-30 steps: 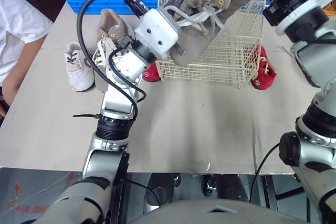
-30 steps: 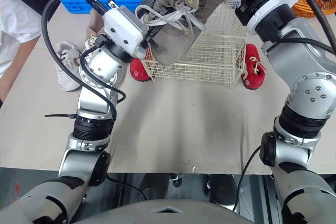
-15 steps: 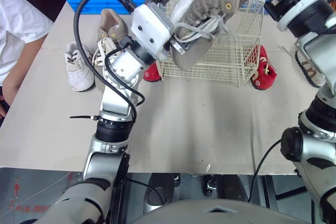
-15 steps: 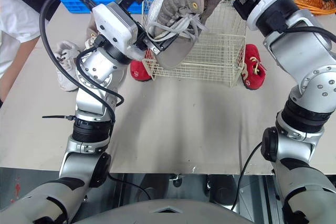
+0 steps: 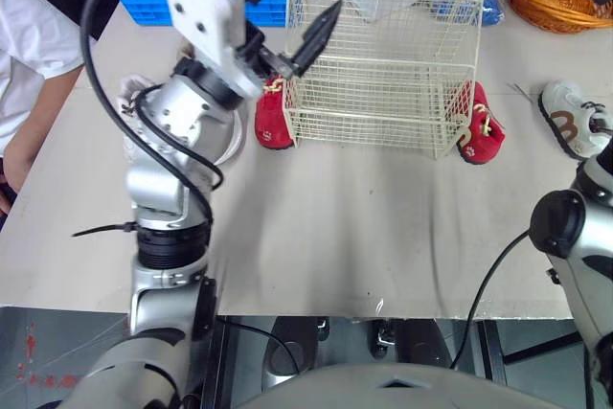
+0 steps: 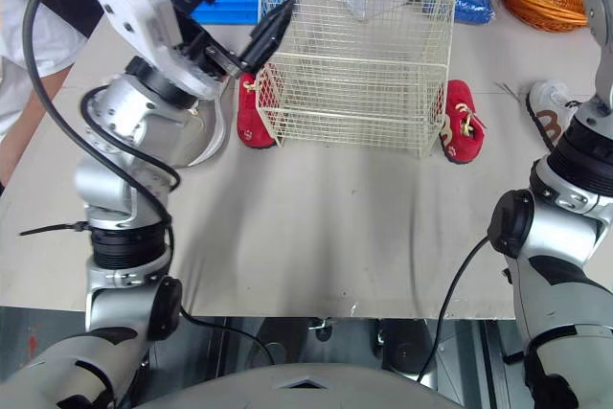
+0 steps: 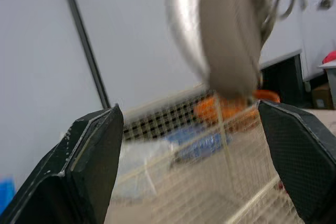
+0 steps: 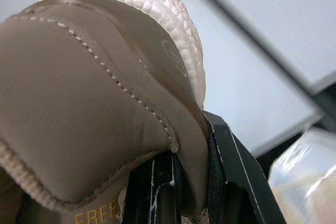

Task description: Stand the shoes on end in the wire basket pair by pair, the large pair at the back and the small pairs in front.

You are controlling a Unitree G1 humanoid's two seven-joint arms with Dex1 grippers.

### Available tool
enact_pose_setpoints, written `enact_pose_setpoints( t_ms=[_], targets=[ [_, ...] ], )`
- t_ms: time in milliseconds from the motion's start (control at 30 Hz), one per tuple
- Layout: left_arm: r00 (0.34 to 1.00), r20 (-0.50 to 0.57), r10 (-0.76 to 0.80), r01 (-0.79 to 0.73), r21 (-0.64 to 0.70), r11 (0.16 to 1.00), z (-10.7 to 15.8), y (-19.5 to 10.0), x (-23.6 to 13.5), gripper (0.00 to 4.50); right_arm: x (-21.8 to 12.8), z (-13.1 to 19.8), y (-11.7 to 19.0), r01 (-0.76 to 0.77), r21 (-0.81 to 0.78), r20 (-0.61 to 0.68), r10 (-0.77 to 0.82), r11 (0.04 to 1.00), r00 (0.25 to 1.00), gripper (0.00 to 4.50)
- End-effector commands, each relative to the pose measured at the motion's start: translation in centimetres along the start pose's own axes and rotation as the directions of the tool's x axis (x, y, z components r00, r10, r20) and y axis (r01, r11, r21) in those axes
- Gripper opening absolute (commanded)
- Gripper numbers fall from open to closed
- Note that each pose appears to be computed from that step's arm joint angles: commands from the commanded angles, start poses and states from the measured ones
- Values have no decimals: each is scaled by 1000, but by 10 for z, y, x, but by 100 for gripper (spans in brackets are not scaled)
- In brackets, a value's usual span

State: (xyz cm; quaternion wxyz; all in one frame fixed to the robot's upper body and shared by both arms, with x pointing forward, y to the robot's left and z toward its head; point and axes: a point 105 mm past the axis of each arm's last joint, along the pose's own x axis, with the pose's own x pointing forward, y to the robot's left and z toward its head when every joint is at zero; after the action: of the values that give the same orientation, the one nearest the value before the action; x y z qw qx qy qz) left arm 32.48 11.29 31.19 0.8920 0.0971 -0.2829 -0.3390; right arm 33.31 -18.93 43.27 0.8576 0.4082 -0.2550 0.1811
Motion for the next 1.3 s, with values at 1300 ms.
enact_pose_setpoints(
  t_ms=[1300],
  targets=[
    [971,-58,-231,225,-99,969,45,-6,-16,441,-5,-86,-87,140,-702,-90,-282,698,955,0]
  ],
)
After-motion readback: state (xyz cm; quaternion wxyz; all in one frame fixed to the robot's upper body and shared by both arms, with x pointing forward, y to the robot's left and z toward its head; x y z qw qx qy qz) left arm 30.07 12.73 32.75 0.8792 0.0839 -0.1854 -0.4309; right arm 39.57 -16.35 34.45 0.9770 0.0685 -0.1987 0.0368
